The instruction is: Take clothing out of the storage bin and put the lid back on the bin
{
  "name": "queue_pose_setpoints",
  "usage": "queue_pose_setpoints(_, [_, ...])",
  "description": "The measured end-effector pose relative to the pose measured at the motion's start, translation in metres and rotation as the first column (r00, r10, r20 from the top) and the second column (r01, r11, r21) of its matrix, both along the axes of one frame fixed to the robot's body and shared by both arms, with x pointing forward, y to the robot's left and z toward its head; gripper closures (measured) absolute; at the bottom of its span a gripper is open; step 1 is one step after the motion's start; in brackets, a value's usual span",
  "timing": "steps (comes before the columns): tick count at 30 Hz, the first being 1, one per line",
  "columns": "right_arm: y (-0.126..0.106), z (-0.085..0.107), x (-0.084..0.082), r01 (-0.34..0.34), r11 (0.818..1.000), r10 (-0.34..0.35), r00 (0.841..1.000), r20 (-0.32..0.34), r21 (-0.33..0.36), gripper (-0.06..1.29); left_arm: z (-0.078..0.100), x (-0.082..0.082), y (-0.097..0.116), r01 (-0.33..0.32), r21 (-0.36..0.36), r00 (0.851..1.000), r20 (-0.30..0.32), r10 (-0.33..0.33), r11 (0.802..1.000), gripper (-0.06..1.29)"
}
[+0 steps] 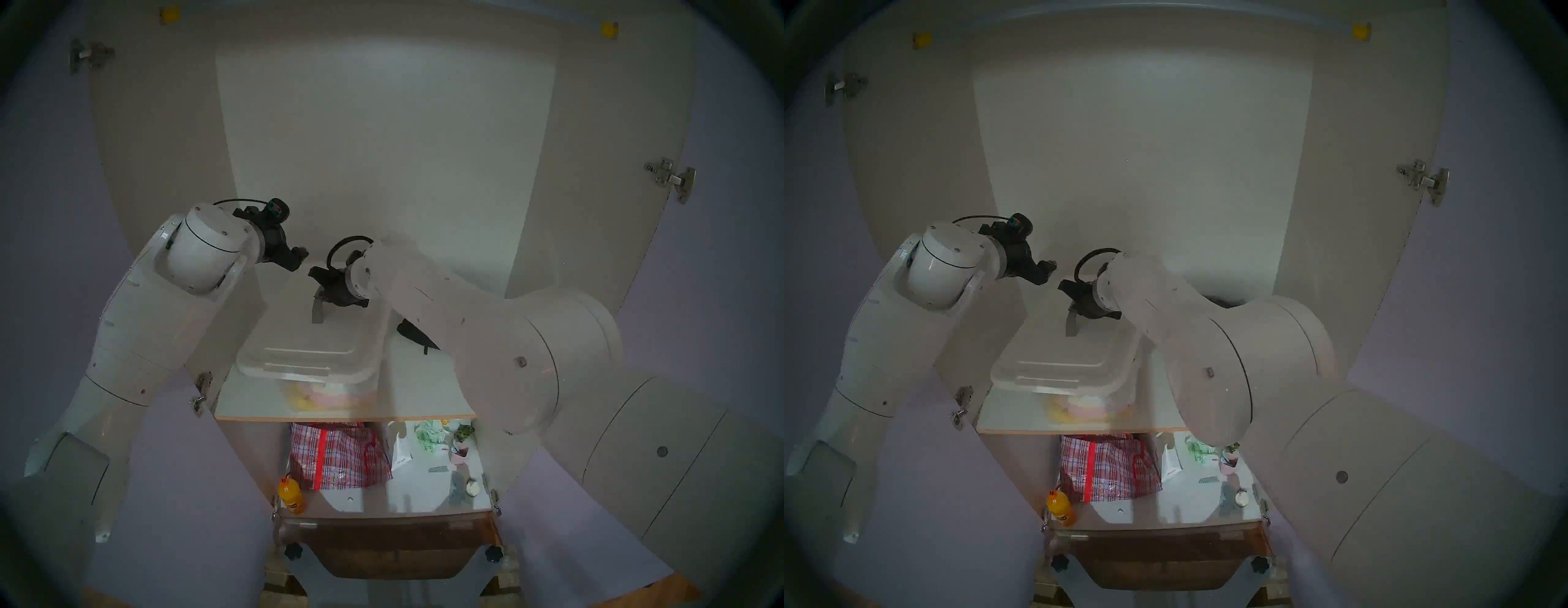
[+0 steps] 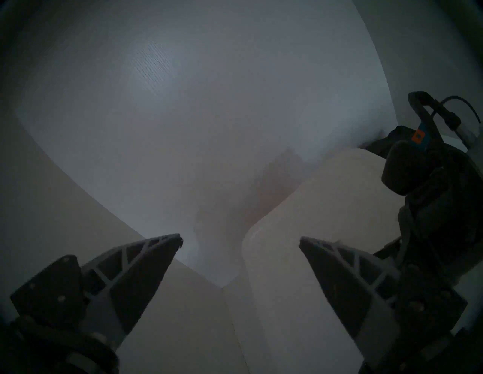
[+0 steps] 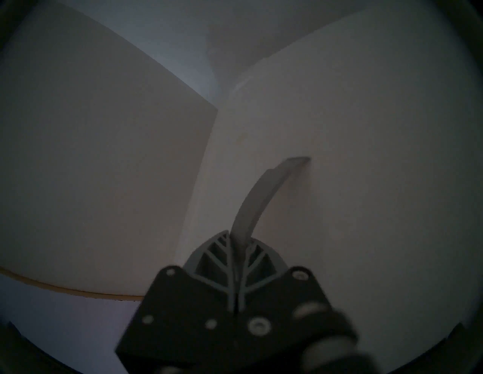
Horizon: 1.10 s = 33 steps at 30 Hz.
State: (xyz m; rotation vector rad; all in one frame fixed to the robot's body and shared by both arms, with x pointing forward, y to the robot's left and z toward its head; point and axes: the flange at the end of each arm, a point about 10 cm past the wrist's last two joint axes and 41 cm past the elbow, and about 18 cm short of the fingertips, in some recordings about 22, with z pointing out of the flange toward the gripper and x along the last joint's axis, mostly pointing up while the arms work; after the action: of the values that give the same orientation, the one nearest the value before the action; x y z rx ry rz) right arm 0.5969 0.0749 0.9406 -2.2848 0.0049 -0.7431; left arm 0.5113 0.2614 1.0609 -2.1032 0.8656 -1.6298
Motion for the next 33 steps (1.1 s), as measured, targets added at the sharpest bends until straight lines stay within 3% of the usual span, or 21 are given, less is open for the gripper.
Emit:
queue_pose_setpoints(1, [-0.001, -0.001, 0.000, 0.003, 1.000, -0.003, 1.000, 0.001, -0.006, 0.04, 0.000, 0.000, 0.000, 0.000, 0.000, 1.000, 0.000, 0.000, 1.000, 0.02])
queue_pose_setpoints(2, [-0.001, -0.002, 0.001, 0.006, 1.000, -0.006, 1.000, 0.006, -0.018, 0.00, 0.000, 0.000, 0.000, 0.000, 0.000, 1.000, 0.000, 0.000, 1.000, 0.02])
queue_pose_setpoints(12, [-0.015, 0.010, 0.011, 0.048, 0.992, -0.040, 0.997, 0.068, -0.115, 0.00, 0.000, 0.000, 0.000, -0.002, 0.001, 1.000, 0.001, 0.002, 1.000, 0.02])
queue_pose_setpoints(24, [-0.027, 0.045, 0.025, 0.079, 0.991, -0.064, 0.989, 0.130, -0.112, 0.00, 0.001, 0.000, 0.000, -0.003, 0.001, 1.000, 0.004, 0.003, 1.000, 0.02])
queue_pose_setpoints(33, [-0.075, 0.074, 0.048, 0.155, 0.983, -0.135, 0.974, 0.185, -0.099, 0.00, 0.001, 0.000, 0.000, -0.004, 0.001, 1.000, 0.005, 0.004, 1.000, 0.02])
